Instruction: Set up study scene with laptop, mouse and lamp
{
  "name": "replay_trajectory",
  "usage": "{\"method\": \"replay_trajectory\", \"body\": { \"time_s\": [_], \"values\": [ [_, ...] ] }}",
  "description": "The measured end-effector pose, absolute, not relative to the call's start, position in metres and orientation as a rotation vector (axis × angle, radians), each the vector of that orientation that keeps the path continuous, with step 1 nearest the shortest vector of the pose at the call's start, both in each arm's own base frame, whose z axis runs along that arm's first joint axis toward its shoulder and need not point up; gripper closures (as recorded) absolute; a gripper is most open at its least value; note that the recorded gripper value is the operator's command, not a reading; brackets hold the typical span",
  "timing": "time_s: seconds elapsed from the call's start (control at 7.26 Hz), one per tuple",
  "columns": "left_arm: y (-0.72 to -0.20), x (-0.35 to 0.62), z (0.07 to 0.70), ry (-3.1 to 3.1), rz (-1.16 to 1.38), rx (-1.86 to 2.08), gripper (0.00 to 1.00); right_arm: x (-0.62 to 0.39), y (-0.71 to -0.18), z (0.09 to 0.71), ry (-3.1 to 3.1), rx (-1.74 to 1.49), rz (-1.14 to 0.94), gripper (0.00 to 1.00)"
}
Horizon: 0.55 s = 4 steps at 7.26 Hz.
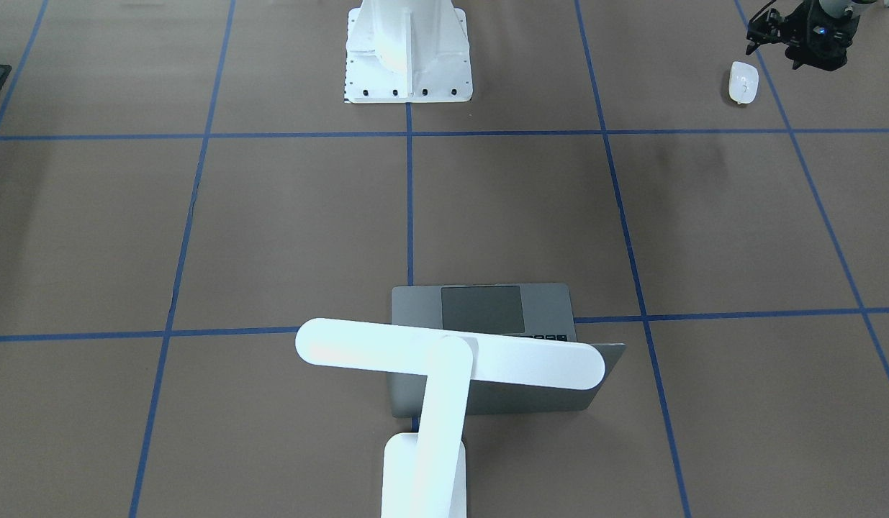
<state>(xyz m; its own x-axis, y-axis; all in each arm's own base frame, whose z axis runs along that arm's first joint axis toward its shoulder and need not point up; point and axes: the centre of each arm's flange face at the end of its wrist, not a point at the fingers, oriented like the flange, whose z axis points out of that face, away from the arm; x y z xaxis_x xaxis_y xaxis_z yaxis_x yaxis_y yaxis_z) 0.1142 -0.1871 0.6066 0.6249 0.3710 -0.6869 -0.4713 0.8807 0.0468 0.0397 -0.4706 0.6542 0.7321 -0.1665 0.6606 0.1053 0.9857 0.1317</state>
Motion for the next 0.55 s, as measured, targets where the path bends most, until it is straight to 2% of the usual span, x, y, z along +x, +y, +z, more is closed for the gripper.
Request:
{"method": "replay_trajectory", "body": {
  "time_s": [0.55],
  "values": [
    [-0.171, 0.121, 0.651, 0.723, 0.558, -0.178, 0.00, 0.040, -0.470, 0.656, -0.735, 0.084, -0.148, 0.00]
  ]
}}
